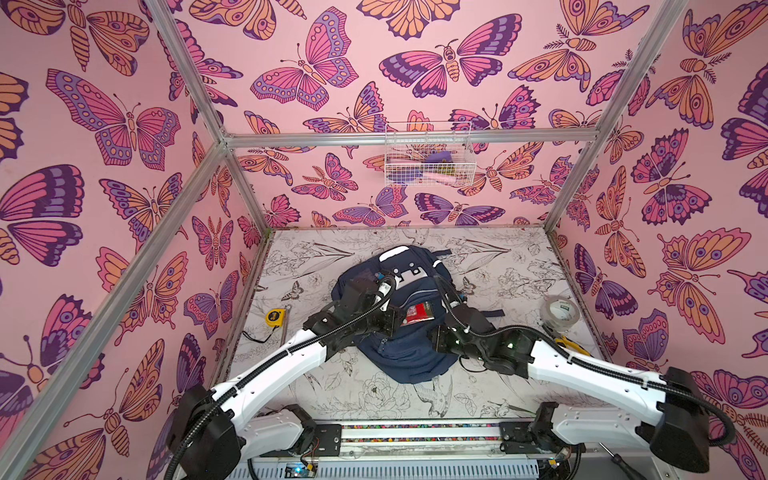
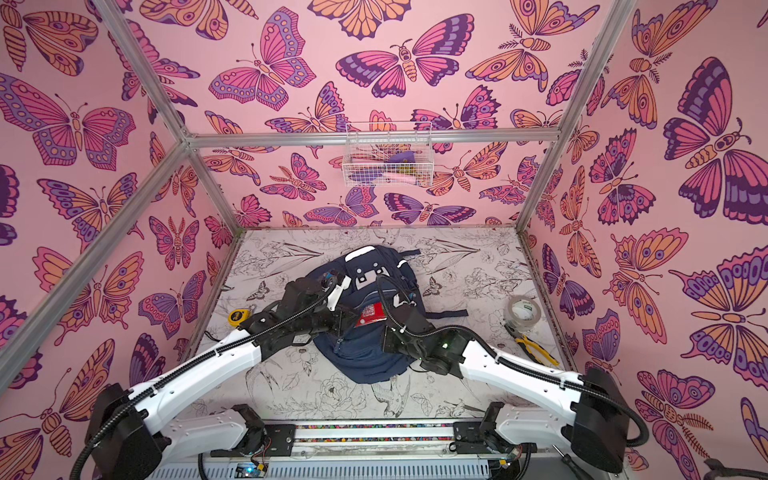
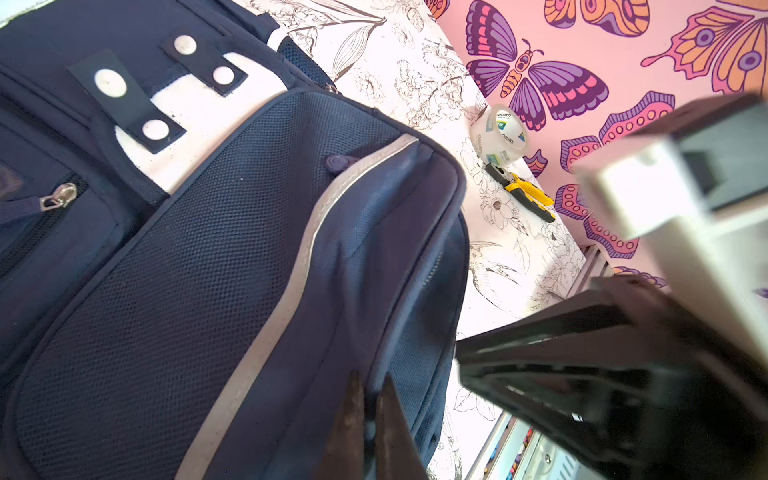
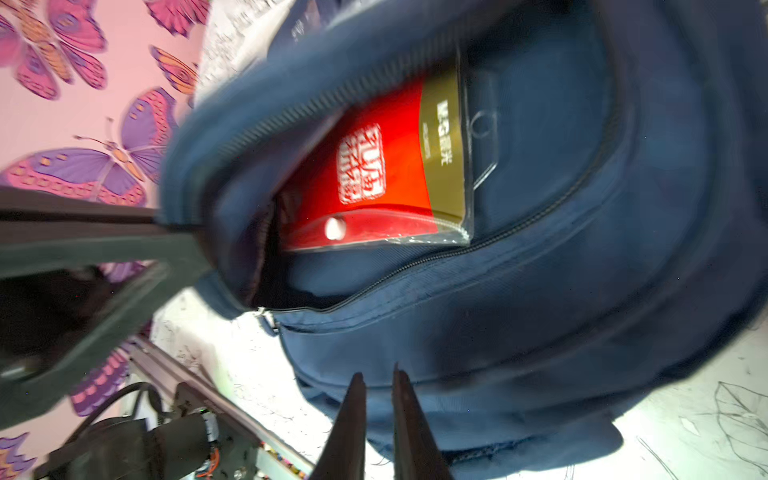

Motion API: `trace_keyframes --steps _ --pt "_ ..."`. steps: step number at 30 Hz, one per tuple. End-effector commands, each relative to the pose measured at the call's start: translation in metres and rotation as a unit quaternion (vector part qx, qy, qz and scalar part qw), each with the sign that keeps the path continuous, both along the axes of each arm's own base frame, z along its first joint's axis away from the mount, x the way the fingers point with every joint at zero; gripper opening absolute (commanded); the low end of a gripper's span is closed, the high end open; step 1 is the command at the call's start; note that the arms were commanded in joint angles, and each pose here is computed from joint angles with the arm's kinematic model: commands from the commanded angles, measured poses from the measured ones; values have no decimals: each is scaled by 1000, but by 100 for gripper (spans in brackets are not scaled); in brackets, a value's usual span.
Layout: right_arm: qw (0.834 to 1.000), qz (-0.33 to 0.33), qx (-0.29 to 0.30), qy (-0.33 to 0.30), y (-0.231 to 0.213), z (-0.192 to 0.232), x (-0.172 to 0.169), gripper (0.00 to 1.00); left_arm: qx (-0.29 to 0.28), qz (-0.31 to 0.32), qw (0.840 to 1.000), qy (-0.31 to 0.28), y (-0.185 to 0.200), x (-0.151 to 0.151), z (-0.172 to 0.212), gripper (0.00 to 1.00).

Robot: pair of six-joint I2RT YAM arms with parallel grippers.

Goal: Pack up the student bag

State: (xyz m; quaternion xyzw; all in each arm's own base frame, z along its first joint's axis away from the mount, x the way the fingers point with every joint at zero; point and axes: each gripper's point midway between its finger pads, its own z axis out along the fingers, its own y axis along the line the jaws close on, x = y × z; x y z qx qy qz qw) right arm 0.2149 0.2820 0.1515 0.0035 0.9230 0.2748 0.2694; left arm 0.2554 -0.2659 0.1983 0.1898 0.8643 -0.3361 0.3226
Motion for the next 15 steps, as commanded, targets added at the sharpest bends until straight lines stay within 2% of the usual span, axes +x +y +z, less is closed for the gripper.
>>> trace_keyframes --steps 1,9,15 --pt "999 -5 -15 -29 11 3 16 12 -30 -6 1000 -8 -4 -4 13 0" --pt "996 -37 -51 -59 13 -7 42 7 -22 -14 1000 5 -4 -8 2 0" --pt "996 -42 -48 -65 10 0 45 8 -14 -13 1000 10 1 -11 -6 0"
